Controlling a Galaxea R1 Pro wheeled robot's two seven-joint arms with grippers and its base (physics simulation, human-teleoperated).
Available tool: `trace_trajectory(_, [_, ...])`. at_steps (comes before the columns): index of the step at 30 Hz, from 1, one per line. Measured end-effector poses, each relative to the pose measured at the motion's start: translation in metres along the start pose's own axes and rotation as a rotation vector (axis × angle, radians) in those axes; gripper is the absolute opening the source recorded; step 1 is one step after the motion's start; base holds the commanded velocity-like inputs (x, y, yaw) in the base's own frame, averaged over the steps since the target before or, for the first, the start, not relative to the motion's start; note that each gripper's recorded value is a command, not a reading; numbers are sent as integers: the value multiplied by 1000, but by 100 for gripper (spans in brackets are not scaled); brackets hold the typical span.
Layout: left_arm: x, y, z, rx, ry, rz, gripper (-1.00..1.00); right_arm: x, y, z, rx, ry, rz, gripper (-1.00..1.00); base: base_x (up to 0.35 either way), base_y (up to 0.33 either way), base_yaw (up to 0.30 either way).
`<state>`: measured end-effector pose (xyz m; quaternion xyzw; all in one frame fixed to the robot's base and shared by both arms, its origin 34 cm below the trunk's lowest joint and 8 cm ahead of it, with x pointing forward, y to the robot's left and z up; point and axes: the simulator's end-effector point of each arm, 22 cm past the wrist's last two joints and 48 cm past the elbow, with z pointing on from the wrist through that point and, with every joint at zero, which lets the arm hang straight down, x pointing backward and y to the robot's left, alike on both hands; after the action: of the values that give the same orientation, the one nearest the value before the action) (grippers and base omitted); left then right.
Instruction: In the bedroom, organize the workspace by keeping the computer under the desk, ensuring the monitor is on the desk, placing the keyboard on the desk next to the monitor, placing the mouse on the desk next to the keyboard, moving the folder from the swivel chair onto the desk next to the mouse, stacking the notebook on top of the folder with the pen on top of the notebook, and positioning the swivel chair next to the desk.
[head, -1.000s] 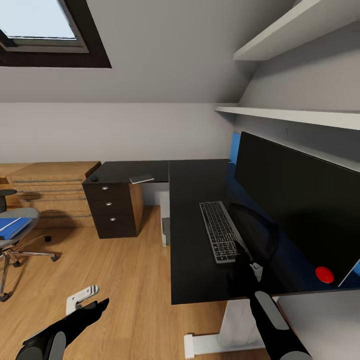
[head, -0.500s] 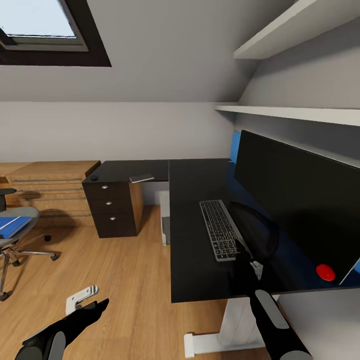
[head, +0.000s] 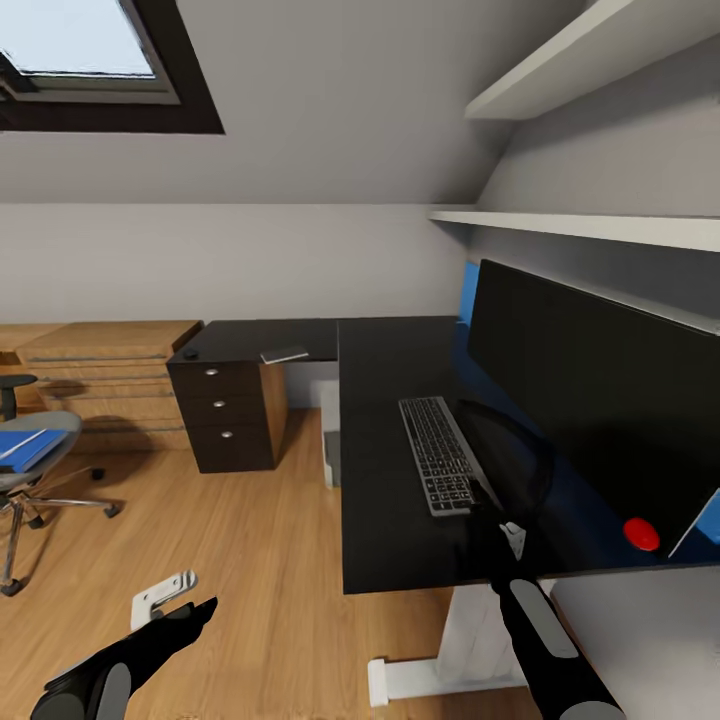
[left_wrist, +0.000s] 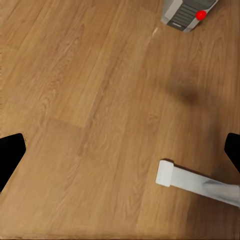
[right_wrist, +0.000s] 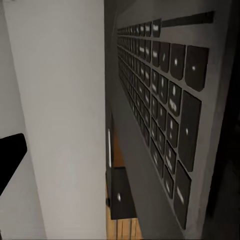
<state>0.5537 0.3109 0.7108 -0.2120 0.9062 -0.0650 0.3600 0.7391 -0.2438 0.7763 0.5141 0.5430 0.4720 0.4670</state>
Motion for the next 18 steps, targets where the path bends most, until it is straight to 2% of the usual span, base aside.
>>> trace_trajectory(18, [0,0,0,0,0,0,100,0,-9,-1,21,0,8,100,-283,0,0])
